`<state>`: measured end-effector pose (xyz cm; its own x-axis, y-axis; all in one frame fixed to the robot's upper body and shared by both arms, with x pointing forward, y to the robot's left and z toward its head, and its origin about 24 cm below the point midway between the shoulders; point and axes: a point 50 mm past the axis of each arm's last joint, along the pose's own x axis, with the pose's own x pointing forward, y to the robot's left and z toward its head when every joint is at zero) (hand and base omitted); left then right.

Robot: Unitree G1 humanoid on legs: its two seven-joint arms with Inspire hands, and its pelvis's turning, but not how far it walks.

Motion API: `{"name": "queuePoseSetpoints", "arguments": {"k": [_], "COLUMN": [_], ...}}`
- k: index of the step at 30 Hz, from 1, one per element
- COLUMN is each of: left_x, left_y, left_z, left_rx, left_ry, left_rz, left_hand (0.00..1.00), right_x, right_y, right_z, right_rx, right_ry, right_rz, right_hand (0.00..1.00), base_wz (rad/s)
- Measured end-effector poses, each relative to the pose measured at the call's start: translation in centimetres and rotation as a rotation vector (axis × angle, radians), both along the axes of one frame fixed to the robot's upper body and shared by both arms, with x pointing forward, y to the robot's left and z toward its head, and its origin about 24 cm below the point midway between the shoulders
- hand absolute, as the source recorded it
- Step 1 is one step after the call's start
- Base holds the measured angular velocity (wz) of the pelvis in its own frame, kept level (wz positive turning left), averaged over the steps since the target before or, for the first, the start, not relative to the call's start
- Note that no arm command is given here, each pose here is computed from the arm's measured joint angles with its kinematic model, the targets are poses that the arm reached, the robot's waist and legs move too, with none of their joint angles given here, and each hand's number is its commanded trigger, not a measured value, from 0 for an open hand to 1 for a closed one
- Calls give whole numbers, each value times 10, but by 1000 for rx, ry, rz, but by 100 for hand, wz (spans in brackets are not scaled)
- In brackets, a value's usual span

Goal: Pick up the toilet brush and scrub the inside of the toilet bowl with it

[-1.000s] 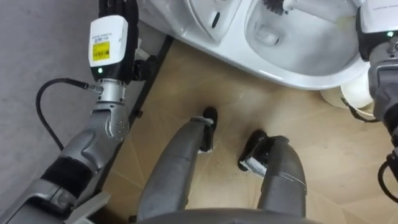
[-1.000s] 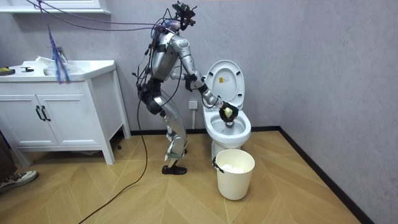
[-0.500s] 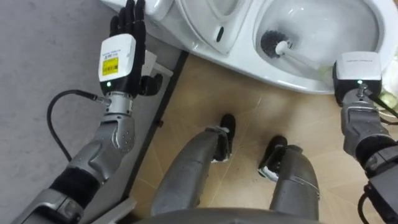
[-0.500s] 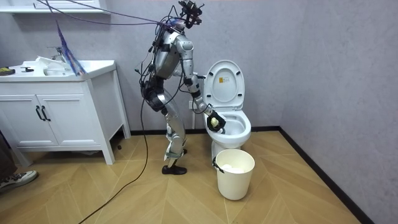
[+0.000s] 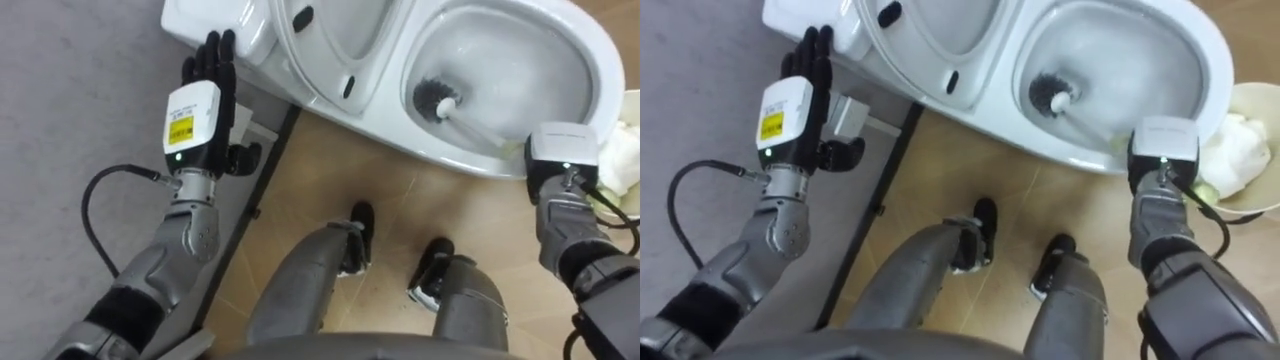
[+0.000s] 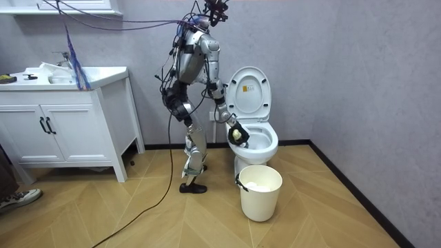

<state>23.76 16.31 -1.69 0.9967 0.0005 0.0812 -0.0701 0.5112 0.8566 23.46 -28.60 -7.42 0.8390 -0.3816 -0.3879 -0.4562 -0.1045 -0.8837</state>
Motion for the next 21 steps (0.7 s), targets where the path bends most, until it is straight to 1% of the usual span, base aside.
{"name": "queuePoseSetpoints", "arguments": {"k": [5, 10, 13, 16, 19, 21], "left_x": [1, 1, -7, -24, -47, -68], "left_y": [10, 17, 26, 35, 45, 56], "left_z": [-1, -1, -5, -17, -31, -42], "left_rx": [2, -3, 13, 13, 10, 10], "left_ry": [12, 33, 48, 115, 190, 269], "left_rz": [32, 50, 74, 109, 161, 209], "left_hand": [0, 0, 0, 0, 0, 0], "right_x": [-23, -44, -62, -79, -107, -126], "right_y": [1, -7, -10, -8, -7, -1], "right_z": [-18, -29, -37, -45, -56, -63], "right_rx": [88, 156, 206, 257, 312, 359], "right_ry": [77, 163, 200, 240, 282, 316], "right_rz": [-42, -134, -188, -218, -285, -331], "right_hand": [100, 100, 100, 100, 100, 100], "base_wz": [4, 2, 0, 1, 7, -5]}}
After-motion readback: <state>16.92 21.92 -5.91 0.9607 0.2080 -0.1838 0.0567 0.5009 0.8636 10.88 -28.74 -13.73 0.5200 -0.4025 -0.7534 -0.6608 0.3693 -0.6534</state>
